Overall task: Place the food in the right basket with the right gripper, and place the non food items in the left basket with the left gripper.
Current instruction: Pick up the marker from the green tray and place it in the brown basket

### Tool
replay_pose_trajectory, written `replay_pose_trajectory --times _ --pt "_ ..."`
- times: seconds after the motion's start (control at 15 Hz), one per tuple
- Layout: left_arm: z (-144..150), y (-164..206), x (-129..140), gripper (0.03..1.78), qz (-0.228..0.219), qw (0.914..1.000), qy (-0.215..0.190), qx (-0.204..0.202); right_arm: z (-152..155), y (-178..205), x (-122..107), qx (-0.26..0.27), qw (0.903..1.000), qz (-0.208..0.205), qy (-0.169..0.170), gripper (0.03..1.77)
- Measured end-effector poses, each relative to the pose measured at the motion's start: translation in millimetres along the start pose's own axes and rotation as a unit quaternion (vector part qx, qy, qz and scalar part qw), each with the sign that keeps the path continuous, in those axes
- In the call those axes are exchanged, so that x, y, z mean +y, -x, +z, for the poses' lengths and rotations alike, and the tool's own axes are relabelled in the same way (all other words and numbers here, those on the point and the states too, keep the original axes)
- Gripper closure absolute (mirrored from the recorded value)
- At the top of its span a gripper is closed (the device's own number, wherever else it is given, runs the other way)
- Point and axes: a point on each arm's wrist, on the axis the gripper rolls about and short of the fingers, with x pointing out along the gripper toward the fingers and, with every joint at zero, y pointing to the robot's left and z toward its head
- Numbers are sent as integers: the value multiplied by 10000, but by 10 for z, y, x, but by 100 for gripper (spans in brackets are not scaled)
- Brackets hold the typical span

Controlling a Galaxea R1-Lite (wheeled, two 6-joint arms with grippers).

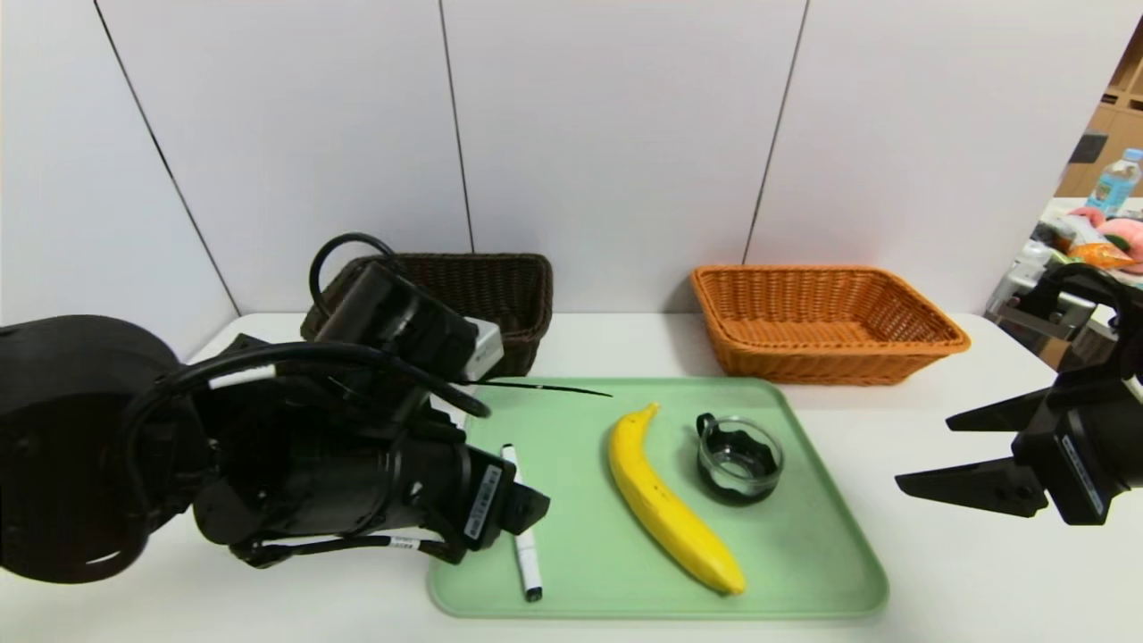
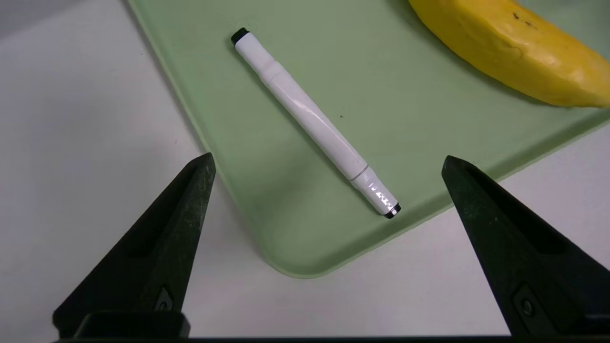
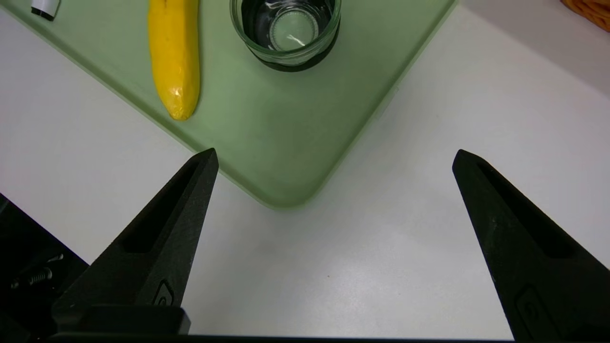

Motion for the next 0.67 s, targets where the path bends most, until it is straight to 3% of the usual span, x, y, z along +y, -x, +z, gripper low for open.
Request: replay_pose_trajectory --times 0.33,0.67 --pt "23 -201 -119 12 252 9972 544 453 9 -3 -4 -1 10000 0 -50 10" --pt "78 -443 -164 12 827 9893 1108 473 4 -10 30 19 9999 64 -81 10"
